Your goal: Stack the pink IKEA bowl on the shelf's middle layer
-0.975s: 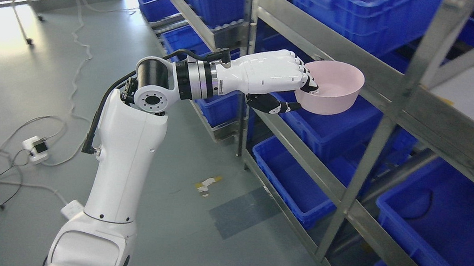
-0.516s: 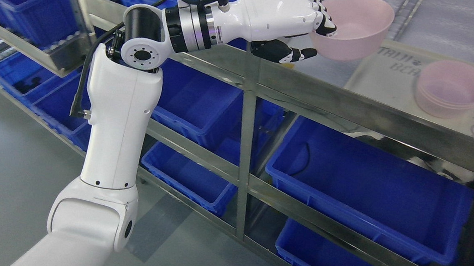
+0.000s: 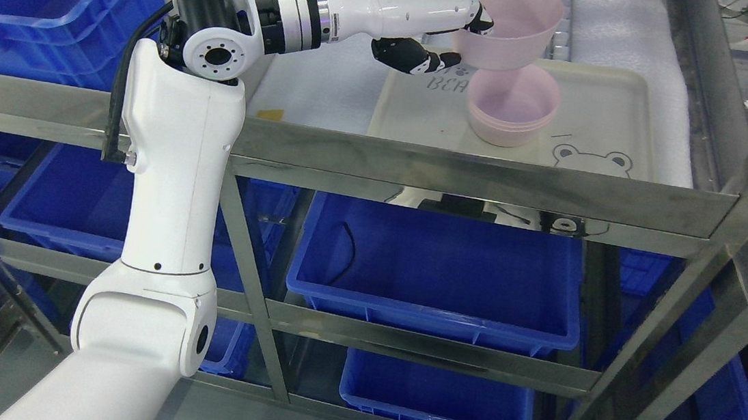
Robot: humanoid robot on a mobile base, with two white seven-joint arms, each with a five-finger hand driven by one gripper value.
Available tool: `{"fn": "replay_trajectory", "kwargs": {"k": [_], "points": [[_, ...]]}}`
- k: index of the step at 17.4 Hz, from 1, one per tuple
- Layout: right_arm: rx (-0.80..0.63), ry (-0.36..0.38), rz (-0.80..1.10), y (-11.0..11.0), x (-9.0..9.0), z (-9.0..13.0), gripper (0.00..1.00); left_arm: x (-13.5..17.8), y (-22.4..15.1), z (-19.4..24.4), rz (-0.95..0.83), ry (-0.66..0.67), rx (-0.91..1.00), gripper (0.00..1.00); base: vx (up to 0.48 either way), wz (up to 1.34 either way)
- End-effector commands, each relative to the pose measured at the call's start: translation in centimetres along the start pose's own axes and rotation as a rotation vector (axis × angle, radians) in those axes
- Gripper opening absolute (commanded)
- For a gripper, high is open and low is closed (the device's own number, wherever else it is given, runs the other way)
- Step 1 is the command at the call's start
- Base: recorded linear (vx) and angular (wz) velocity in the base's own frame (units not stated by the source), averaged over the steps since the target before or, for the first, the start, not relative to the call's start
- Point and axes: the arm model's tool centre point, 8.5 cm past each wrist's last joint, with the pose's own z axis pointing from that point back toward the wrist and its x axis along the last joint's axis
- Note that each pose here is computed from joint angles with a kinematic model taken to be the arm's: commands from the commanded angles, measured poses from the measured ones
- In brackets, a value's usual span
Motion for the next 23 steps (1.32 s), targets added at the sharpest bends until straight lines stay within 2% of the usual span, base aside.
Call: {"fn": "replay_trajectory", "kwargs": {"k": [1, 5, 9, 23], "points": [[-0.017, -0.013, 0.001, -1.1, 0.3, 0.0, 1.0, -1.1, -3.3, -0.4, 0.02, 0.046, -0.128, 0.03, 0.079, -0.39], [-0.017, -0.012, 0.001, -1.1, 0.2, 0.0, 1.0, 0.4, -6.7, -0.6, 0.044, 0.02, -0.249, 0.03, 0.05, -0.29], [-0.017, -0.012, 0.001, -1.1, 0.2, 0.0, 1.0, -0.3, -5.8, -0.1, 0.033, 0.047, -0.228, 0.03, 0.015, -0.07], [-0.017, -0.013, 0.001, -1.1, 0.3, 0.0, 1.0, -2.7, -6.5, -1.8, 0.081, 0.07, -0.246, 0.06, -0.002, 0.01]]}}
